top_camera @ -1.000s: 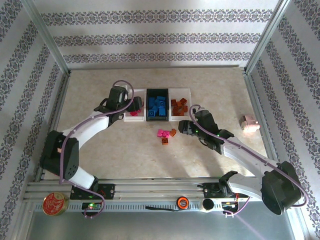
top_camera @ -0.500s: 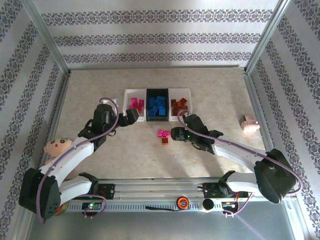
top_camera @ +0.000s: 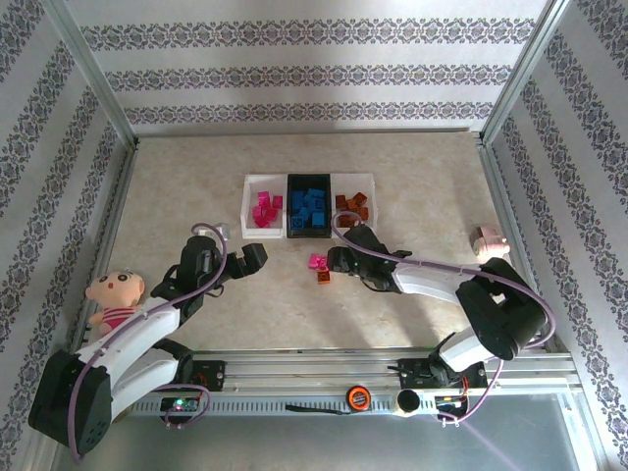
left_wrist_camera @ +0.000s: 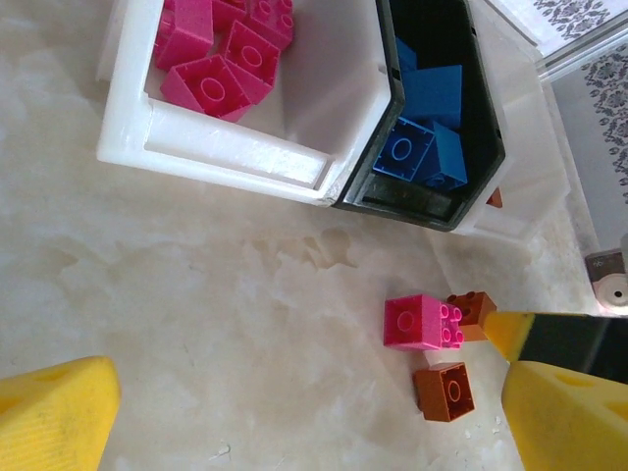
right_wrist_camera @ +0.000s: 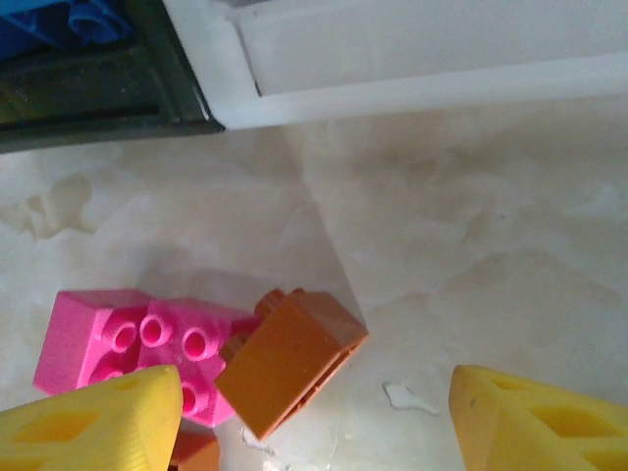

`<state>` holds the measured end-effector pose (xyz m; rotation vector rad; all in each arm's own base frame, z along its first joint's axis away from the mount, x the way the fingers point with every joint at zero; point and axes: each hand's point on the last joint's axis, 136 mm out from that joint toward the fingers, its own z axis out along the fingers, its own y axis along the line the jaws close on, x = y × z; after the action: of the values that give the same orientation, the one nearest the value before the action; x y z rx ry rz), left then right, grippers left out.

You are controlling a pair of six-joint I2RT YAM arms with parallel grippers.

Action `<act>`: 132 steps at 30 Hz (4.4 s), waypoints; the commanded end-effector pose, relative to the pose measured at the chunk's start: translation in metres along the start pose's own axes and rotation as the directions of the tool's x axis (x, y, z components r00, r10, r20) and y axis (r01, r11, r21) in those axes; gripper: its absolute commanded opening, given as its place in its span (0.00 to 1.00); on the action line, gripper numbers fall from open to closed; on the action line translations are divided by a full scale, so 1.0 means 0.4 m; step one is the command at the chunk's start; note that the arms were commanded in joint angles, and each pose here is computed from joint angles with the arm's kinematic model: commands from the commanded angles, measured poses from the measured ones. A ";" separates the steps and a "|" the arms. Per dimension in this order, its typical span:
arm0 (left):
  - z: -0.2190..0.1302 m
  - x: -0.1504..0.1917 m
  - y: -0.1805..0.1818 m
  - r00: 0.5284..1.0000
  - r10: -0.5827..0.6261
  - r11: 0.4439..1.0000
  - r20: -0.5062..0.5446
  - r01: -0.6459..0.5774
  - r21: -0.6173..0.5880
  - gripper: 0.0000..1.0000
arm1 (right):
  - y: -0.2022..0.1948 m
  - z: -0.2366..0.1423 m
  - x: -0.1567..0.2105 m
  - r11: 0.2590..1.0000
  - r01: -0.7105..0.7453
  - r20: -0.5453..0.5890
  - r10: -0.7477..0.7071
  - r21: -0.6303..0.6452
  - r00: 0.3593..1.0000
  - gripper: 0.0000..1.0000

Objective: Sort the legos into containers by color
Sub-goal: Pick up the lego from the center of the table, then place the lego in the container, then pick up the lego from the center of the table, then place the lego in the container.

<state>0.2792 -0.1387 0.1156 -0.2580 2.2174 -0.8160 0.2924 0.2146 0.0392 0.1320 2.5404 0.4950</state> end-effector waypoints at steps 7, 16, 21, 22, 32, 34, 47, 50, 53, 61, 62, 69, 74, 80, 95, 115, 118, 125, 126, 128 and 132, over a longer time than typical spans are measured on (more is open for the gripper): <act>-0.015 -0.017 -0.026 0.998 -0.007 0.998 0.060 0.003 0.060 1.00 | -0.001 0.046 -0.041 0.996 -0.092 0.037 0.092 0.010 0.995 0.65; -0.017 -0.017 -0.025 0.998 -0.006 0.999 0.060 0.003 0.054 1.00 | -0.034 0.045 -0.014 0.997 -0.079 0.013 0.079 0.026 0.997 0.37; -0.018 -0.018 -0.027 0.998 -0.002 0.998 0.059 -0.002 0.056 1.00 | -0.055 -0.002 -0.022 0.999 -0.048 0.042 0.047 0.006 0.998 0.26; -0.018 -0.018 -0.027 0.998 -0.001 0.998 0.058 -0.002 0.056 1.00 | -0.054 -0.015 -0.027 0.999 -0.038 0.052 0.038 -0.005 0.998 0.25; -0.034 -0.036 -0.056 0.996 0.027 0.994 0.087 -0.036 0.100 1.00 | 0.013 -0.167 -0.214 0.995 0.074 0.236 -0.055 -0.072 0.970 0.21; -0.035 -0.035 -0.060 0.996 0.028 0.993 0.088 -0.037 0.109 1.00 | 0.018 -0.159 -0.266 0.995 0.081 0.261 -0.064 -0.053 0.963 0.21; -0.035 -0.027 -0.066 0.997 0.059 0.993 0.050 -0.064 0.103 0.98 | 0.054 0.030 -0.449 0.997 0.081 0.210 -0.082 0.014 0.974 0.33; -0.030 -0.025 -0.066 0.997 0.060 0.993 0.040 -0.064 0.103 0.98 | 0.065 0.038 -0.475 0.997 0.070 0.214 -0.066 -0.011 0.975 0.57; -0.020 -0.020 -0.066 0.998 0.058 0.992 0.023 -0.060 0.107 0.99 | 0.076 0.015 -0.490 0.997 0.069 0.233 -0.061 -0.028 0.970 0.63; 0.053 0.011 -0.119 0.994 0.077 0.984 -0.072 -0.064 0.165 0.92 | 0.069 -0.071 -0.390 0.994 0.082 0.239 -0.061 -0.078 0.969 0.66; 0.072 0.024 -0.137 0.989 0.108 0.982 -0.099 -0.090 0.165 0.91 | 0.065 -0.079 -0.369 0.993 0.083 0.237 -0.061 -0.082 0.969 0.66; 0.232 0.125 -0.227 0.900 0.355 0.934 -0.253 -0.333 0.129 0.81 | 0.010 -0.117 -0.242 0.994 0.054 0.204 -0.034 -0.094 0.978 0.67; 0.330 0.168 -0.203 0.879 0.339 0.940 -0.334 -0.325 0.101 0.70 | -0.015 -0.159 -0.206 0.994 0.053 0.218 -0.032 -0.095 0.975 0.67; 0.357 0.200 -0.144 0.874 0.305 0.948 -0.378 -0.317 0.030 0.66 | -0.025 -0.199 -0.201 0.993 0.060 0.248 -0.035 -0.098 0.968 0.67; 0.341 0.200 -0.084 0.883 0.278 0.950 -0.379 -0.311 -0.028 0.53 | -0.016 -0.199 -0.197 0.991 0.056 0.245 -0.025 -0.119 0.969 0.67; 0.159 -0.107 -0.139 0.951 0.298 0.943 -0.082 -0.306 -0.129 0.26 | -0.031 -0.190 -0.164 0.993 0.050 0.227 -0.023 -0.111 0.974 0.67; 0.163 -0.205 -0.111 0.954 0.298 0.934 -0.018 -0.296 -0.199 0.26 | -0.035 -0.187 -0.156 0.993 0.047 0.221 -0.022 -0.109 0.975 0.67; 0.270 -0.310 -0.033 0.961 0.275 0.919 -0.019 -0.269 -0.287 0.26 | -0.033 -0.187 -0.142 0.992 0.050 0.213 -0.025 -0.112 0.977 0.68; 0.286 -0.316 -0.036 0.962 0.273 0.923 -0.019 -0.268 -0.275 0.27 | -0.034 -0.187 -0.139 0.993 0.050 0.210 -0.026 -0.110 0.977 0.68; 0.319 -0.318 -0.041 0.963 0.267 0.929 -0.032 -0.266 -0.258 0.29 | -0.037 -0.187 -0.134 0.993 0.049 0.207 -0.026 -0.107 0.978 0.68; 0.355 -0.335 -0.056 0.969 0.244 0.943 -0.018 -0.242 -0.228 0.48 | -0.037 -0.188 -0.125 0.992 0.052 0.201 -0.029 -0.111 0.979 0.68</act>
<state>0.4613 -0.1632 0.1168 -0.0967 2.3168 -0.3788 0.3005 0.1654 0.1174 0.0843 2.3100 0.5715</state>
